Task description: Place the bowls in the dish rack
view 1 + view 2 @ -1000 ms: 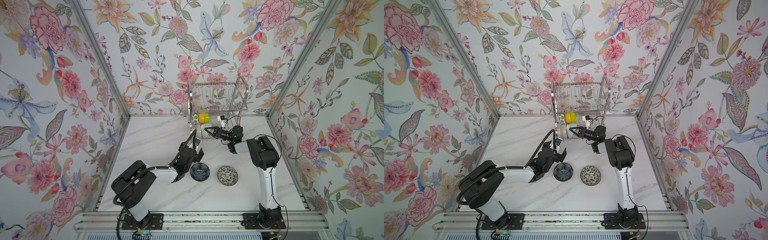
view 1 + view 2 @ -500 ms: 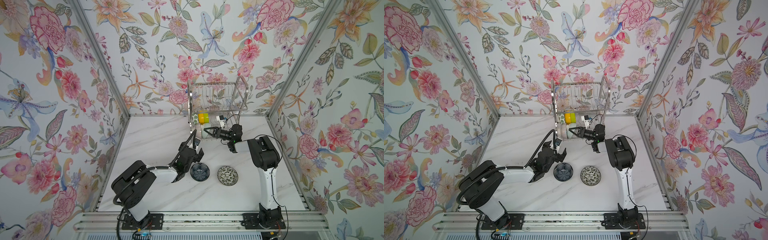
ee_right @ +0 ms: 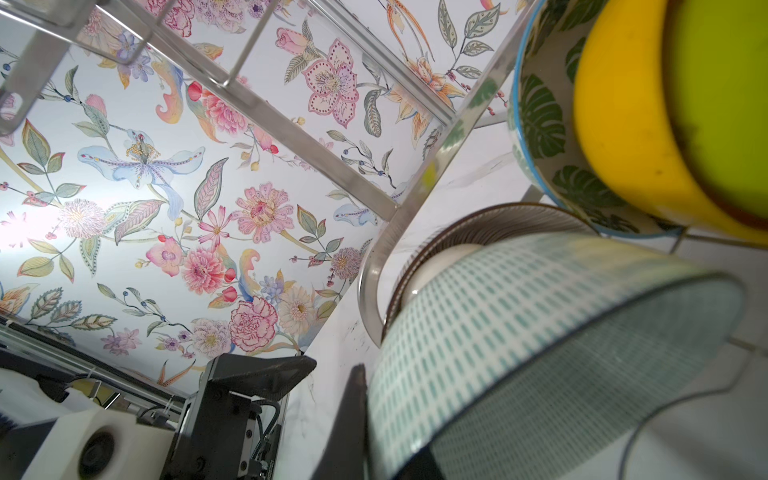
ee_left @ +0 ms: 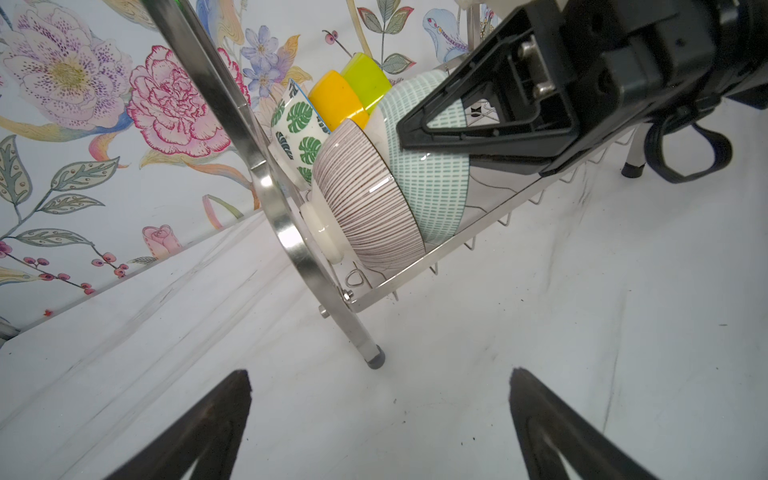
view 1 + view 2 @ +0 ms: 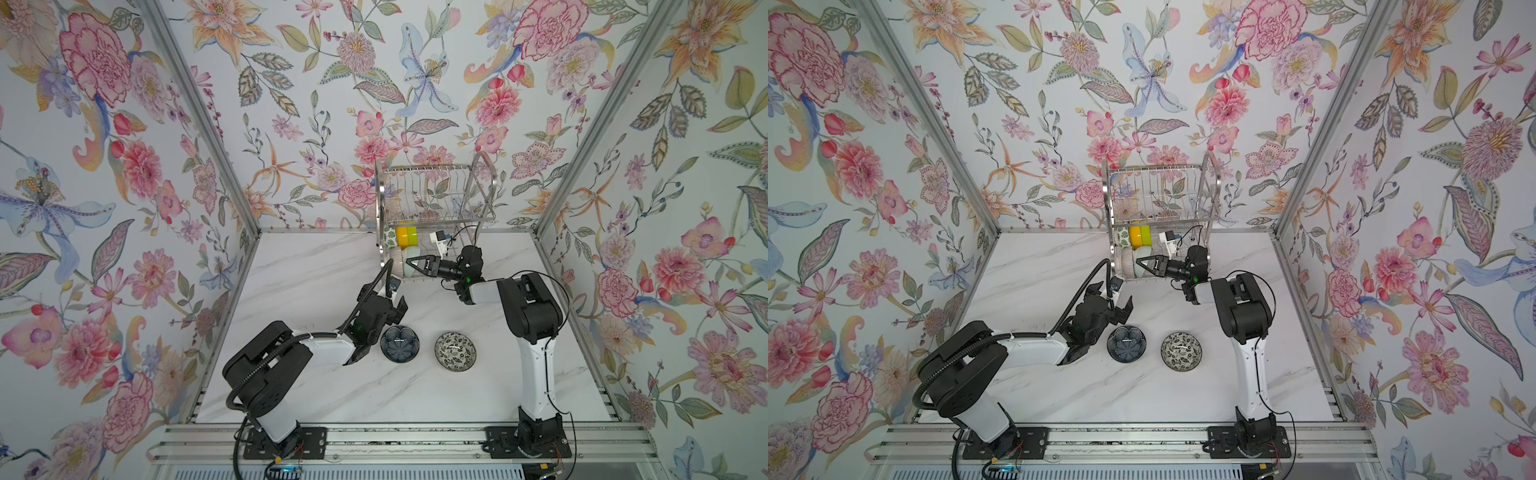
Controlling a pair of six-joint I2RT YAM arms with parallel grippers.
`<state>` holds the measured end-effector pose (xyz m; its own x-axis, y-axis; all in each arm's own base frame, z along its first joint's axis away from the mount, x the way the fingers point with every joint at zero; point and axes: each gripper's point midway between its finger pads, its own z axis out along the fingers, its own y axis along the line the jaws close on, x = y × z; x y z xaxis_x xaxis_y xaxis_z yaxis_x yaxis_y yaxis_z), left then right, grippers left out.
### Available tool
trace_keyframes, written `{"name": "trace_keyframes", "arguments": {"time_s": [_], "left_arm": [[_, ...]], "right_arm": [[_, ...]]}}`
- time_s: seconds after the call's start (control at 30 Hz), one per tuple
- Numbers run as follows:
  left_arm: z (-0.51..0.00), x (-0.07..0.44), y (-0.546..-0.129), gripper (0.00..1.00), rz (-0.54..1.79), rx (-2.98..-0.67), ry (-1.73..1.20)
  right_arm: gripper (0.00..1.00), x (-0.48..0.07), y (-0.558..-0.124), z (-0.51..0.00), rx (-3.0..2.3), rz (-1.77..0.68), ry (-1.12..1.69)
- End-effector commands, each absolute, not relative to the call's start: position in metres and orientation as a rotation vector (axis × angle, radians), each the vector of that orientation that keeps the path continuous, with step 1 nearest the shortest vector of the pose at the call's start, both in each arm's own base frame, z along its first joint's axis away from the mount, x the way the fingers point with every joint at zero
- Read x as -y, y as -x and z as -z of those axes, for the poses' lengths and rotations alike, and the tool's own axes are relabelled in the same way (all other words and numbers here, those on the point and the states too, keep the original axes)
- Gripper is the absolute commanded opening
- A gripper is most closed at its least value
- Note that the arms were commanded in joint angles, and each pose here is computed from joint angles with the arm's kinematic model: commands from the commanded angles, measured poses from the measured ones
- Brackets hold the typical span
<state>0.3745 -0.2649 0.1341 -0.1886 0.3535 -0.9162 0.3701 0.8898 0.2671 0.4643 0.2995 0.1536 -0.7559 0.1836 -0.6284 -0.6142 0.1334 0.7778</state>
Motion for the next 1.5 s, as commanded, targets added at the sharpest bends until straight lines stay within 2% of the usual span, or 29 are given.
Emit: {"name": "trace_keyframes", "arguments": {"time_s": [0.0,0.43,0.77,1.07,1.47], "left_arm": [[-0.134,0.261,-0.377,0.99,0.020,-1.802,-0.526],[-0.133,0.261,-0.377,0.99,0.023,-1.805,-0.528],[-0.133,0.261,-0.377,0.99,0.025,-1.804,-0.526],[-0.132,0.261,-0.377,0.99,0.024,-1.807,-0.528],[-0.132,0.261,-0.377,0.99,0.023,-1.806,-0.526]], "right_arm": [[0.00,-0.287,-0.458,-0.092,-2.048,-1.697,0.270],[0.00,-0.290,-0.462,-0.098,-2.056,-1.766,0.232],[0.00,-0.295,-0.463,-0.074,-2.264,-1.507,0.286],[0.00,-0.296,-0.467,-0.070,-2.293,-1.456,0.282],[0.08,-0.299,-0.471,-0.080,-2.289,-1.434,0.299]]}}
